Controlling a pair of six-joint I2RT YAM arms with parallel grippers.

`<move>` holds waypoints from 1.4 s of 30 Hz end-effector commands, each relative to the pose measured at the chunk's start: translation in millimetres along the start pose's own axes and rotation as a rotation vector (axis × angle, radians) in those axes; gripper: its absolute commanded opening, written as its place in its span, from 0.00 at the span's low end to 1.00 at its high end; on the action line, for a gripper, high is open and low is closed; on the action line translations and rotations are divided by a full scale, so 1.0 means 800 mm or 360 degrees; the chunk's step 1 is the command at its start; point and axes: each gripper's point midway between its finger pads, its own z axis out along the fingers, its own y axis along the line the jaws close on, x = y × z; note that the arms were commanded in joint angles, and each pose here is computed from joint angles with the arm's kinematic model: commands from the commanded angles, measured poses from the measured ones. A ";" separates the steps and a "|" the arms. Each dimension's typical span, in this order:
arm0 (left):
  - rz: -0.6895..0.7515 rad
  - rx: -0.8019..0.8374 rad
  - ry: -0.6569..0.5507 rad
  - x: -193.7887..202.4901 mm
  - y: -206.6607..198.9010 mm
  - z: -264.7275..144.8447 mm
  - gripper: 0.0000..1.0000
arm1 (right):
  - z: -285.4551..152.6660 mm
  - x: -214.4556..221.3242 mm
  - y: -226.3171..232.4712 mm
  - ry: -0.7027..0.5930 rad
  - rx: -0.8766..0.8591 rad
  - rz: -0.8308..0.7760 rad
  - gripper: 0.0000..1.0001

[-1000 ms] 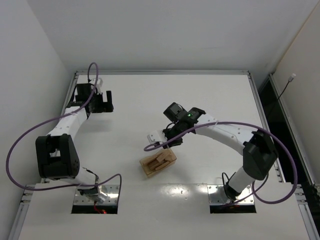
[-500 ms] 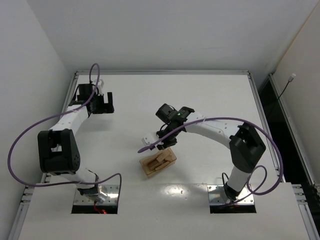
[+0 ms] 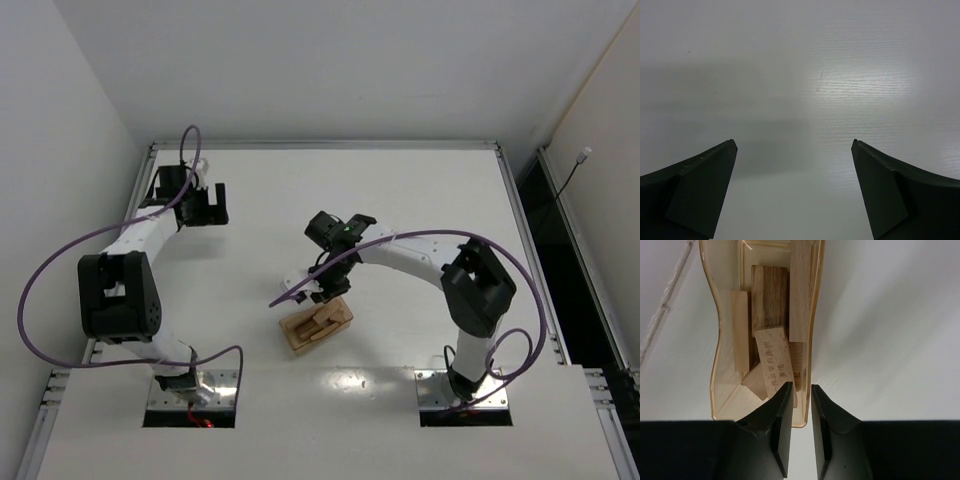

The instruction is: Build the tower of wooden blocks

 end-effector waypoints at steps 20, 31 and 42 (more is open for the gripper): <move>-0.0021 -0.0019 -0.0031 -0.024 0.018 0.013 0.99 | 0.021 0.005 -0.004 0.0017 -0.0126 -0.0087 0.19; -0.0021 -0.0019 -0.0031 -0.024 0.018 0.013 0.99 | 0.030 0.012 -0.008 0.0031 -0.0120 -0.0088 0.00; -0.0056 -0.0077 -0.0065 -0.022 0.023 0.000 0.99 | -0.059 0.019 -0.103 0.0104 0.0823 0.0285 0.00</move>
